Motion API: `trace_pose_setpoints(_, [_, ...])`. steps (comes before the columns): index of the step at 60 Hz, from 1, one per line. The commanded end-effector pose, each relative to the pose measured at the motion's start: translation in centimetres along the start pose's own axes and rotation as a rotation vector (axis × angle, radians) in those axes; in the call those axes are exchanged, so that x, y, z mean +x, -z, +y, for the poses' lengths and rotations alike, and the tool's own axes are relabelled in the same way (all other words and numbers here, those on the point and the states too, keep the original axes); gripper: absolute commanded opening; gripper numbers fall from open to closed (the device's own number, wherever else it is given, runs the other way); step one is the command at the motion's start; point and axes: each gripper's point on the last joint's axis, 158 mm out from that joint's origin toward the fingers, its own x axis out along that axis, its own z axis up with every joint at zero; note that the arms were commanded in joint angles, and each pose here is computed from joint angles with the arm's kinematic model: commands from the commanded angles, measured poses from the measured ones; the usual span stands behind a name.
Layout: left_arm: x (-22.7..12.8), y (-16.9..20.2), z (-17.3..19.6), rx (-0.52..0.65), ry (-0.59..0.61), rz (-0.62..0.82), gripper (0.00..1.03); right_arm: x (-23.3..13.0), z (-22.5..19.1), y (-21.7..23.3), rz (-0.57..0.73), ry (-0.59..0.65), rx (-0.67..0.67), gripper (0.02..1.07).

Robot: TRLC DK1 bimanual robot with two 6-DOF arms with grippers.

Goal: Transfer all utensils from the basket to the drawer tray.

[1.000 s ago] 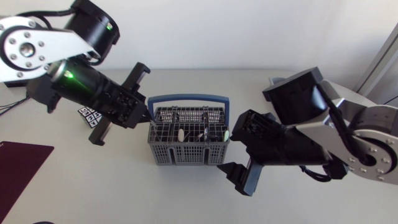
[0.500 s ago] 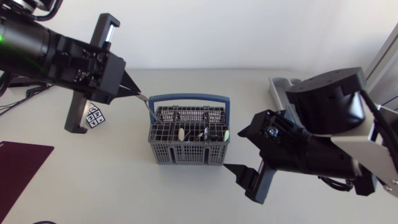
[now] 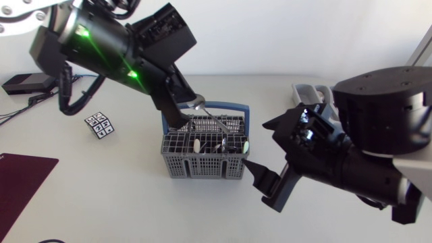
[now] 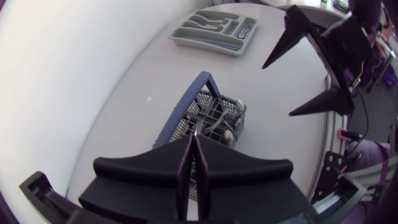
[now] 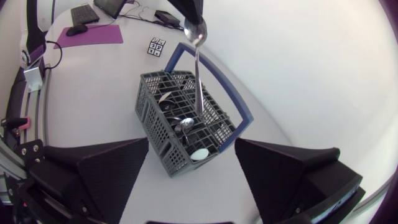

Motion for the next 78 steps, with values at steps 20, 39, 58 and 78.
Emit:
trace_pose_setpoints(20, [1.1, -3.0, -3.3, -0.322, 0.204, -0.001, 0.04, 2.9, -0.5, -3.1, -0.066, 0.155, -0.11, 0.87])
trace_pose_setpoints(39, [1.1, -2.8, -4.7, -0.361, 0.273, 0.024, 0.04, 4.1, -1.8, -4.1, -0.09, 0.248, -0.147, 0.57])
trace_pose_setpoints(58, [1.0, -2.5, -4.8, -0.375, 0.277, 0.028, 0.05, 3.9, -1.5, -4.1, -0.097, 0.233, -0.156, 0.13])
trace_pose_setpoints(78, [-0.1, -3.5, -4.3, -0.398, 0.279, -0.012, 0.15, 3.9, -0.3, -3.3, -0.082, 0.179, -0.166, 0.08])
